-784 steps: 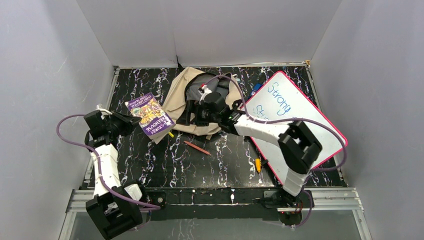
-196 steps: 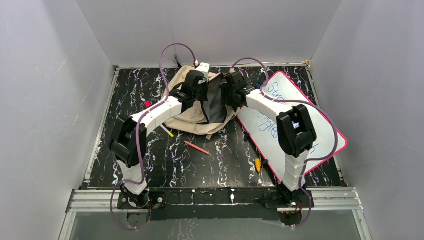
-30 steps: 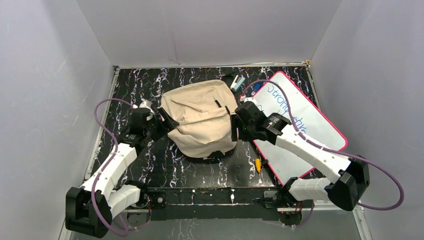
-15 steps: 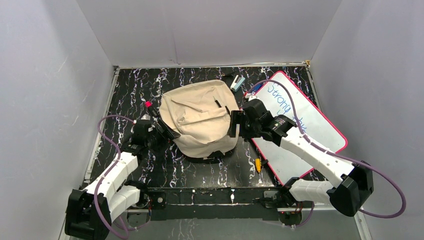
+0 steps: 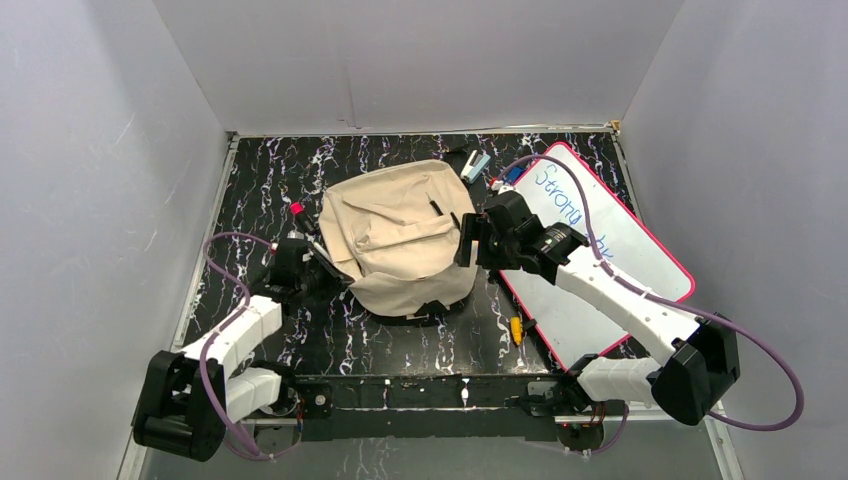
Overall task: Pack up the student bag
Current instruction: Adjust the student bag at the center of the board.
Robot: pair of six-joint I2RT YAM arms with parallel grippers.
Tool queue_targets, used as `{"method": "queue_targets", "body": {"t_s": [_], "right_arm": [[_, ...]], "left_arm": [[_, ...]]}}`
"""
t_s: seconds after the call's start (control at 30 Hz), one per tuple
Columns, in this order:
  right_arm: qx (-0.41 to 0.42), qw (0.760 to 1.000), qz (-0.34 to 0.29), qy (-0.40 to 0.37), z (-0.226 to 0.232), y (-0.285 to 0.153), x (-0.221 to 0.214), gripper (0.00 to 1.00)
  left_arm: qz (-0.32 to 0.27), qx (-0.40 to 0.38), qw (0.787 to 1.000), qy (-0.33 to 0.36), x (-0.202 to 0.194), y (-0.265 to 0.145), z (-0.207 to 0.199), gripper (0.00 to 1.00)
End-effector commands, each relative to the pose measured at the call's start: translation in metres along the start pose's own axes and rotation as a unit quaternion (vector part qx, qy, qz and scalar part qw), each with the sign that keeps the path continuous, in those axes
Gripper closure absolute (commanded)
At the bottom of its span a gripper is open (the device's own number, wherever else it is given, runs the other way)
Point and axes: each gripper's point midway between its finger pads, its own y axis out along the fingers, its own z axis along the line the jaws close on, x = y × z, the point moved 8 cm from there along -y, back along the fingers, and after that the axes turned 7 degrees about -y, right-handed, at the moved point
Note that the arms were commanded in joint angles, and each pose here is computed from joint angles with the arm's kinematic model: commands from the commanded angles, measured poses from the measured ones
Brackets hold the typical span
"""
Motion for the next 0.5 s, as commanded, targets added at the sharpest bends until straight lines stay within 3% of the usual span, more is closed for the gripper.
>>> {"method": "queue_targets", "body": {"t_s": [0.0,0.07,0.47], "right_arm": [[-0.005,0.999,-0.037,0.006,0.002,-0.009,0.020,0.14],[-0.007,0.999,-0.034,0.005,0.001,-0.009,0.020,0.14],[-0.006,1.000,-0.010,0.004,-0.004,-0.003,0.007,0.13]], "left_arm": [[-0.032,-0.001,0.999,0.025,0.015,0.003,-0.014,0.94],[-0.041,0.013,0.998,0.037,0.020,0.002,-0.016,1.00],[-0.104,0.050,0.988,0.101,0.096,-0.009,-0.035,1.00]]}}
